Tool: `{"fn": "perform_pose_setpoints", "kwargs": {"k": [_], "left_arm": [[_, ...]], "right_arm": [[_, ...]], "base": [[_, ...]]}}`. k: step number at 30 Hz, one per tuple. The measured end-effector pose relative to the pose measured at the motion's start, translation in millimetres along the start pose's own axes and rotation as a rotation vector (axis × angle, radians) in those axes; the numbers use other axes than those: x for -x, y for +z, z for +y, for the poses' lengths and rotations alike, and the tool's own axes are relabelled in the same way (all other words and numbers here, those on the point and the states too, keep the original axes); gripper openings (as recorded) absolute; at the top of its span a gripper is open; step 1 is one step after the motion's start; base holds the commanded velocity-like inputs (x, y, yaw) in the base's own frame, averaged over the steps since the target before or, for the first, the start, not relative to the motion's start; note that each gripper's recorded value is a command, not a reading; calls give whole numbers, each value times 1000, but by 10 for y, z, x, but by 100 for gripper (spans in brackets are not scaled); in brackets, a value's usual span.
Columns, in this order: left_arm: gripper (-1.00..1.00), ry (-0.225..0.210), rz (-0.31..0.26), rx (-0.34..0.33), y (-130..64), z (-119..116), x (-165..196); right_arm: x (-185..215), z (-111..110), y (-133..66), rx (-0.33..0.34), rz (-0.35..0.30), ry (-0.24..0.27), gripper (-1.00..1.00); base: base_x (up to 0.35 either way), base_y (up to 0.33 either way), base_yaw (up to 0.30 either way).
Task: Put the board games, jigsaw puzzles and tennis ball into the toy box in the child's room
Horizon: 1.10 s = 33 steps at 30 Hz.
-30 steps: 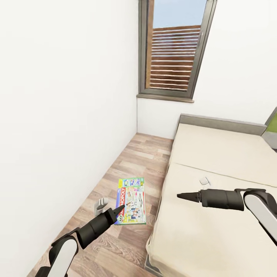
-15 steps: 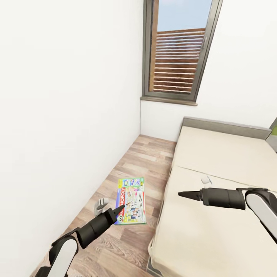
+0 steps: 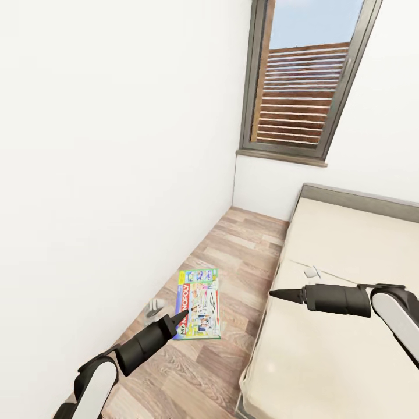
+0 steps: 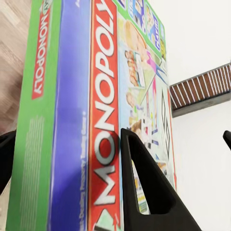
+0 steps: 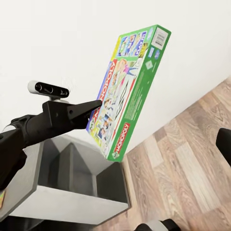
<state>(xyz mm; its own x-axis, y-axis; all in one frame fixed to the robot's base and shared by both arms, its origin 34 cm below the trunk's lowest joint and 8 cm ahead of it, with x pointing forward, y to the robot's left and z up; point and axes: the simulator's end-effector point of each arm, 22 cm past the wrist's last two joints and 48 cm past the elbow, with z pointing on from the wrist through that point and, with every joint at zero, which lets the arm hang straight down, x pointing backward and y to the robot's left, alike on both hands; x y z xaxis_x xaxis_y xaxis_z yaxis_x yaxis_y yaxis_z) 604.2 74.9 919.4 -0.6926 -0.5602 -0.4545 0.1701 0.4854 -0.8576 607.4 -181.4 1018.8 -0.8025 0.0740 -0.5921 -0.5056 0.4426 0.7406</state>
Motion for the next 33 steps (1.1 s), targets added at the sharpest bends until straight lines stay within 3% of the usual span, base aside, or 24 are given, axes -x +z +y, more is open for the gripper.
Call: {"fn": "perform_pose_setpoints", "kwargs": {"k": [21, 33], "left_arm": [[-100, 9, -7, -2, -99, -263, 119], [-100, 17, -15, -13, -169, -454, 195]], "right_arm": [[121, 276, -89, 5, 4, -13, 100], [185, 465, -154, 7, 5, -30, 100]], "base": [[0, 0, 278], [0, 0, 144]]}}
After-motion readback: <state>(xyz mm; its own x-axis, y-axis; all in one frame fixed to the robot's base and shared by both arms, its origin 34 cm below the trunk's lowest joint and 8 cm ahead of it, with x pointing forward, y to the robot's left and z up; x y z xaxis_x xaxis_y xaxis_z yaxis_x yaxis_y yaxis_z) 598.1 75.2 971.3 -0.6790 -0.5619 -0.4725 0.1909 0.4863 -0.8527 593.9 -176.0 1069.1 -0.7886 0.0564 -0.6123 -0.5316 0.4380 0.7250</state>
